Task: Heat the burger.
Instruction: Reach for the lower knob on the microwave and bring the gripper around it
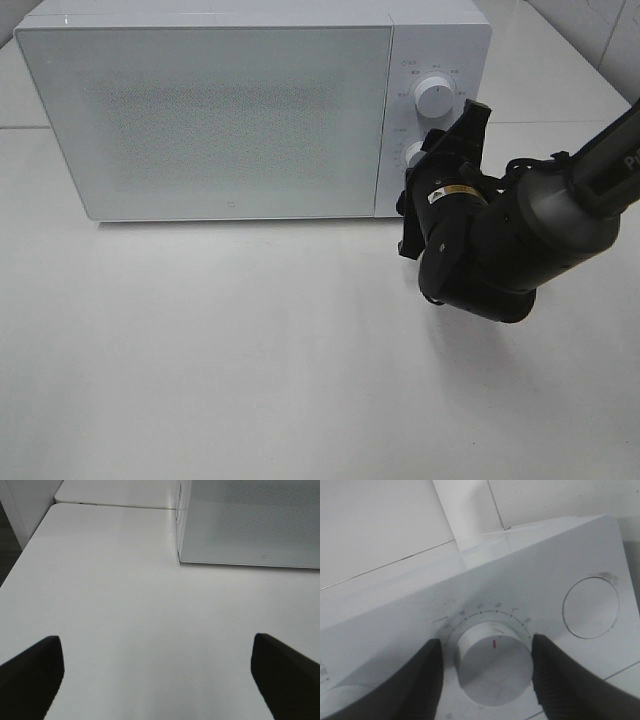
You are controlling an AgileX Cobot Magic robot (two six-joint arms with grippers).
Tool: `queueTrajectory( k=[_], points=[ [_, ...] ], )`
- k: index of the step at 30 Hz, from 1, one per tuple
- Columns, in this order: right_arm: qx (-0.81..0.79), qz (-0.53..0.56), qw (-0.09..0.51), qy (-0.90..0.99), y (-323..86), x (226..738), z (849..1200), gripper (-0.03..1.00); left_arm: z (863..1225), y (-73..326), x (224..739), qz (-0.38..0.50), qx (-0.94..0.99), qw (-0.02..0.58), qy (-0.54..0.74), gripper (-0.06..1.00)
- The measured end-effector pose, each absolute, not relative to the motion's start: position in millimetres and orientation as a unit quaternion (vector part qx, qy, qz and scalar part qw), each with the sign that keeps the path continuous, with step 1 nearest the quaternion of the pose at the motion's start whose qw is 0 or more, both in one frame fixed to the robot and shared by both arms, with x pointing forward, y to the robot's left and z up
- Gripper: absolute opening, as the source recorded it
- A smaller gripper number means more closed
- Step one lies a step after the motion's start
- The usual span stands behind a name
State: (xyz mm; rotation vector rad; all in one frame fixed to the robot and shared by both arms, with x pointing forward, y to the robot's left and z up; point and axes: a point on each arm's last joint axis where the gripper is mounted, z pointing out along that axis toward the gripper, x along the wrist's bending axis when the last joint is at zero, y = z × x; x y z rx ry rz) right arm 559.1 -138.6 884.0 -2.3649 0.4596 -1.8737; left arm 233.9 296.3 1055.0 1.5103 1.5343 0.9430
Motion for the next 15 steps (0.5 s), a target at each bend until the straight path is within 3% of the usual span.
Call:
queueTrajectory(
  k=[7, 15],
  points=[
    [-0.768, -0.622, 0.035, 0.149, -141, 558, 886, 0.69, 1055, 296, 234, 0.37, 0.593, 0.385, 0.602, 0.95],
    [-0.77, -0.628, 0.022, 0.109, -144, 549, 885, 0.71, 1055, 296, 234, 0.37, 0.593, 0.385, 0.602, 0.95]
  ],
)
